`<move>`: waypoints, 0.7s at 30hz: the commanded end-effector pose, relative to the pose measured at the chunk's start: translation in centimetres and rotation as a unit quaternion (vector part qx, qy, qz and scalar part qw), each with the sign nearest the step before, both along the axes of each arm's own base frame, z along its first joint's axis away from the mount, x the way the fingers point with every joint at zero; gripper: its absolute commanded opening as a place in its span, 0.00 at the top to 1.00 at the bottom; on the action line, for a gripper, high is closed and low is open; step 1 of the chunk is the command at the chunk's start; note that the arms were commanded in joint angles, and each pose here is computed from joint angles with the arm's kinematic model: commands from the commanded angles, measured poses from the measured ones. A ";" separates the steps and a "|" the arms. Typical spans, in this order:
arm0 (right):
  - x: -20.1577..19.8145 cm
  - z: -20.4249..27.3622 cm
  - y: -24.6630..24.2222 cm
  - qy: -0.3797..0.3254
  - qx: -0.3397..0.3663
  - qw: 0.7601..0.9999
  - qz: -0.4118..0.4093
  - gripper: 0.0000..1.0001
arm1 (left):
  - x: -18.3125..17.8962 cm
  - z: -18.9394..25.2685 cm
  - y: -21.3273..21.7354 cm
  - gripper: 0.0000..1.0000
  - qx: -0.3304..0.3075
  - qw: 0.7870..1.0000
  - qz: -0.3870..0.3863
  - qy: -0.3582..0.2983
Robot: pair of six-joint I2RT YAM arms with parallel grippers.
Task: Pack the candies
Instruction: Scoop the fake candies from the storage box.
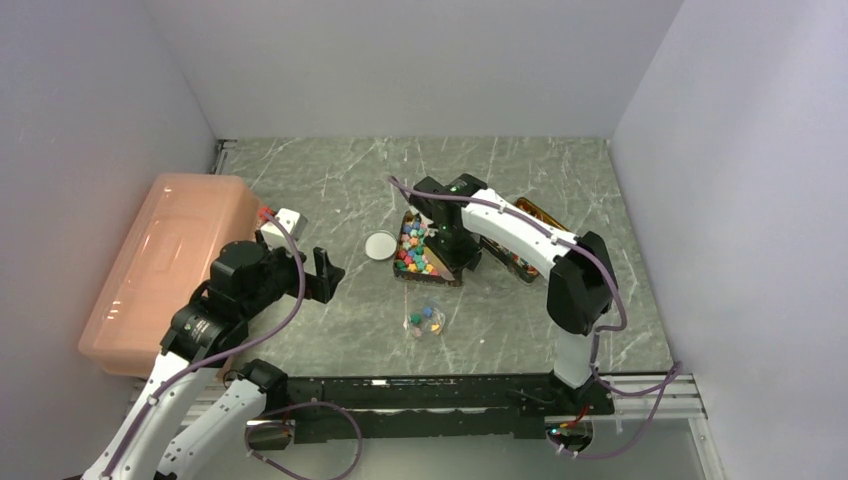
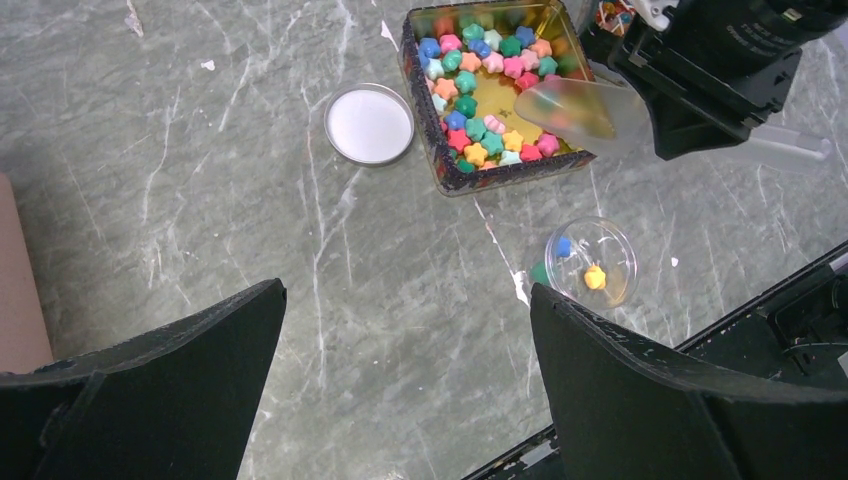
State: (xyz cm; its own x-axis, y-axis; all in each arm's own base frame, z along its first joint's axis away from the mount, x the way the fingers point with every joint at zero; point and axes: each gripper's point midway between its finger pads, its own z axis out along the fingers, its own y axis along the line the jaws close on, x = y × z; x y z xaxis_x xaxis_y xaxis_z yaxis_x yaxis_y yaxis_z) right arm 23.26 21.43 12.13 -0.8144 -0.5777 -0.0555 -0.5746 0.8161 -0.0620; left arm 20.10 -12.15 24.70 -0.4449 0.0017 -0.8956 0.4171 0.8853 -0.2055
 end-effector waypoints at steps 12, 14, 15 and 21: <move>5.9 -1.8 0.5 -0.021 -0.020 1.000 -0.008 1.00 | 0.2 0.5 -0.1 0.00 -0.004 1.000 -0.001 -0.010; 6.1 -2.1 0.4 -0.016 -0.020 1.000 -0.009 1.00 | 0.2 0.5 -0.1 0.01 -0.003 1.000 -0.002 -0.010; 6.1 -2.3 0.4 -0.014 -0.021 1.000 -0.010 1.00 | 0.2 0.5 -0.1 0.00 -0.004 1.000 -0.001 -0.010; 6.6 -3.0 1.0 -0.011 -0.021 1.000 -0.008 1.00 | 0.2 0.4 -0.1 0.00 -0.004 1.000 -0.002 -0.010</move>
State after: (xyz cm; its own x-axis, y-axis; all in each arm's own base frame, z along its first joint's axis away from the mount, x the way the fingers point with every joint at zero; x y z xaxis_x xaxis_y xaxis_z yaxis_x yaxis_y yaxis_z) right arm 28.58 21.84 8.23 -0.8312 -0.5559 -0.0066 -0.5526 0.8275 -0.0994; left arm 20.10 -12.15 24.70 -0.4449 0.0017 -0.8956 0.4171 0.8853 -0.2055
